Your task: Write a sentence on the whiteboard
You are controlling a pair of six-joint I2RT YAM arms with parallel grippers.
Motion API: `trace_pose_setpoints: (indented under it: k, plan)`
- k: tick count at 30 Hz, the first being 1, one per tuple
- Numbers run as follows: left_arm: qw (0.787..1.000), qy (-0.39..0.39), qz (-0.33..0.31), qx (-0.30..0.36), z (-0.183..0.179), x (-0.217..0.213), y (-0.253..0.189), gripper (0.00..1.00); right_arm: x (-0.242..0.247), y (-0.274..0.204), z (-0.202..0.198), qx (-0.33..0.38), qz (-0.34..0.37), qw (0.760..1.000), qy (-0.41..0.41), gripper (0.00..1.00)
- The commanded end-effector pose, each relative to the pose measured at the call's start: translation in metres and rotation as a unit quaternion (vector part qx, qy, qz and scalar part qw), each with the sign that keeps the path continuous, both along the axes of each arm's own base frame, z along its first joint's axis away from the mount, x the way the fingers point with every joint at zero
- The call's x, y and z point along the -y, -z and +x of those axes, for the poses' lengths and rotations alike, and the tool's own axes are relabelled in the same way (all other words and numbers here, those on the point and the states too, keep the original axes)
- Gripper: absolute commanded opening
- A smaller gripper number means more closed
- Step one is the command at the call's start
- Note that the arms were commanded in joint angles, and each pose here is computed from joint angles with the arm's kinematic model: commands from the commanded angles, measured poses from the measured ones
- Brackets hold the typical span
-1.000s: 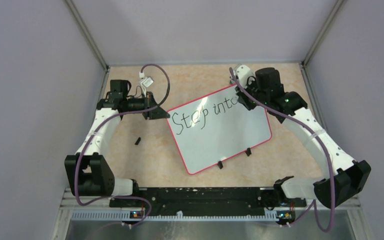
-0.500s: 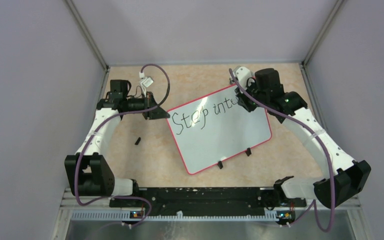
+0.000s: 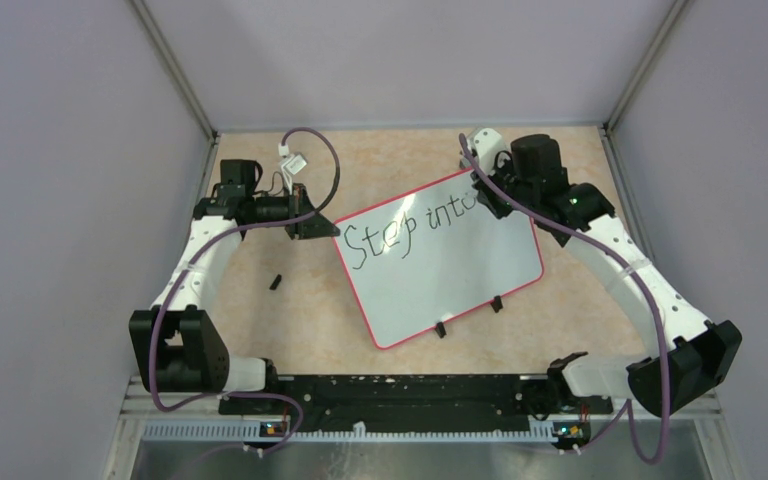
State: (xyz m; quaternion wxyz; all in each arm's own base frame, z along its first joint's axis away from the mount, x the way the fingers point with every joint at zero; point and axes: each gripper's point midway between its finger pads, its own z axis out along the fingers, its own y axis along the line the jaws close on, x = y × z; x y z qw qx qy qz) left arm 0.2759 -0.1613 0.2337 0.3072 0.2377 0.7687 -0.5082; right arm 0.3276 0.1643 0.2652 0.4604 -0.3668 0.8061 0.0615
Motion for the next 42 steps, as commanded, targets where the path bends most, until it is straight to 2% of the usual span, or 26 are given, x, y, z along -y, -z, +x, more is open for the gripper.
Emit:
trace_pose_setpoints:
  k: [1,25,30,36,42]
  plan:
    - [1.000,0.004,0.012,0.023,0.002,0.000,0.003,0.00,0.005,-0.011,0.011,0.027,-0.002,1.000,0.014,0.00]
    - [1.000,0.005,0.011,0.022,0.003,0.001,0.003,0.00,0.012,0.004,0.003,0.003,-0.031,0.999,0.007,0.00]
    - [1.000,0.004,0.011,0.021,0.003,0.001,0.002,0.00,0.007,-0.012,0.002,0.015,-0.015,1.000,0.000,0.00]
    - [1.000,0.005,0.013,0.022,0.005,0.000,0.002,0.00,-0.017,-0.053,-0.019,0.011,0.041,0.997,-0.069,0.00]
    - [1.000,0.005,0.019,0.025,0.007,-0.001,0.002,0.00,-0.036,-0.063,-0.053,-0.021,0.084,0.985,-0.147,0.00]
